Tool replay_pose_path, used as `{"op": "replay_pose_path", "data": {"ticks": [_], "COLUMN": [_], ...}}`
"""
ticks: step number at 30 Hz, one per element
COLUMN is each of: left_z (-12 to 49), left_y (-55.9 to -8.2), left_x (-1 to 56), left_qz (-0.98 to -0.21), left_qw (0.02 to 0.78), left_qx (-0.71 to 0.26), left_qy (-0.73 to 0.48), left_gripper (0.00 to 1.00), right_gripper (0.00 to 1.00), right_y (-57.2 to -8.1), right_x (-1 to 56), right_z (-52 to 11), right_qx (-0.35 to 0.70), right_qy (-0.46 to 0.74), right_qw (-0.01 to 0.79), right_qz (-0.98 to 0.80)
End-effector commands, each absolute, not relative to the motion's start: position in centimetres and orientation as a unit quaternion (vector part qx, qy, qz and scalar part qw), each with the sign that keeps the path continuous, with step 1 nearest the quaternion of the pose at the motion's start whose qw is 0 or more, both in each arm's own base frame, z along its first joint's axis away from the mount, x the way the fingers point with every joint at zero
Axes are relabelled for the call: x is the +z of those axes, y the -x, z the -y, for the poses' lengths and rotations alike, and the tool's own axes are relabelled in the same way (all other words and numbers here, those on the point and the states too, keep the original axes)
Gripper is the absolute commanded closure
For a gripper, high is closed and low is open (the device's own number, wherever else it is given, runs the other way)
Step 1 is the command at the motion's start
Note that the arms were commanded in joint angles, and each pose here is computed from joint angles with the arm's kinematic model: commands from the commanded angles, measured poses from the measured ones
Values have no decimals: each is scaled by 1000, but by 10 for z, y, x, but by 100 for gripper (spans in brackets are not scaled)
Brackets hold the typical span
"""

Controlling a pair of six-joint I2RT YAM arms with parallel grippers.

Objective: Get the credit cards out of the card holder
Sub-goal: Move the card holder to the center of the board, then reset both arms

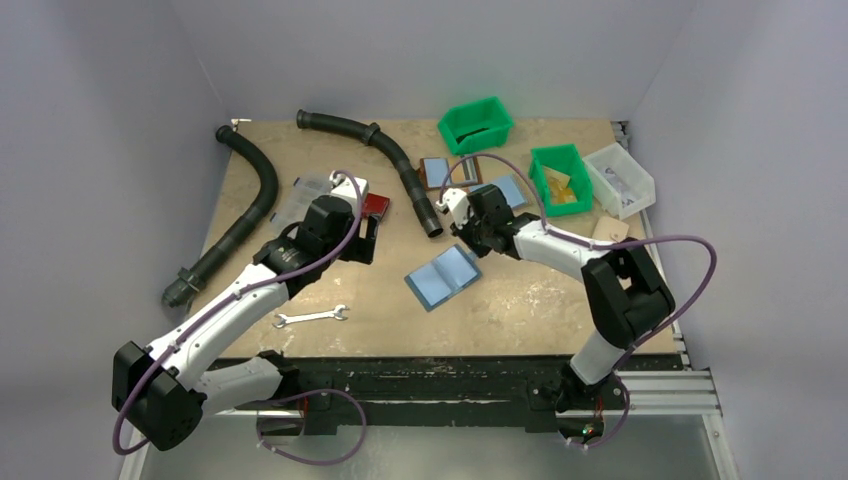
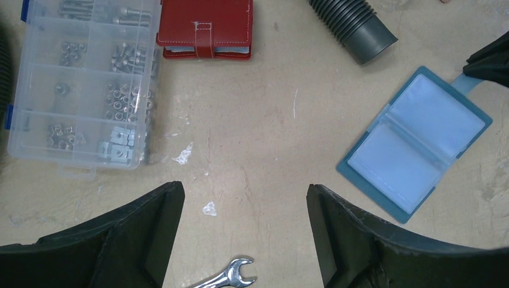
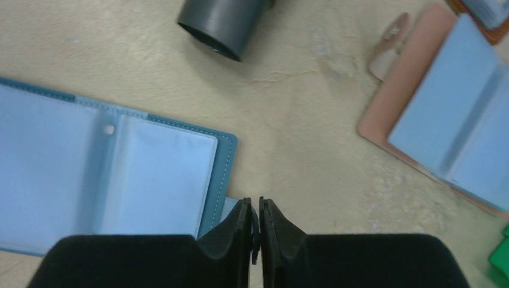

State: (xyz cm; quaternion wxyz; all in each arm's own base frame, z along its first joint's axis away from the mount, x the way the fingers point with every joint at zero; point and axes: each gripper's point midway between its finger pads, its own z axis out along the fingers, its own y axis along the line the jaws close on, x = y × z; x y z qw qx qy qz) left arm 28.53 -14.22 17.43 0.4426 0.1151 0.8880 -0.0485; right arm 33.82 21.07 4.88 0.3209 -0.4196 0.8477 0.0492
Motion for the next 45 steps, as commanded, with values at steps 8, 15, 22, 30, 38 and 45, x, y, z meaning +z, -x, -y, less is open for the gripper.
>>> {"op": "replay_pose_path", "data": {"ticks": [8,15,22,30,38,45], "left_z": [142,144,143,152,183,203], "left_y": [-289,-288,-287,-283,-274,-251], "left_x": [194,204,208,228,285,324], "left_qz": [-874,-865,-862,-845,-802,-768], "left_qw": [471,484,491,514,540,535], "left_qx": [-59,-74,-78,-125,-247,-347], "left_qy": [-107,-104,-100,-79,-60,-61], "left_gripper": [19,15,13,0,0,0], "right_gripper": [49,30,20,1,1,1], "right_y": [-381,-367,-355,-346,-344,-330], "right_x": [120,169,213,243,295,328], "right_z": [-160,-140,-121,-106,-73,-77], "right_qx": [51,134,185,213,183,199], "right_qy": [341,355,342,319,239,227], "right_qw": [406,444,496,529,592,602], "right_qz": [-846,-812,-776,-757,-748,-739]}}
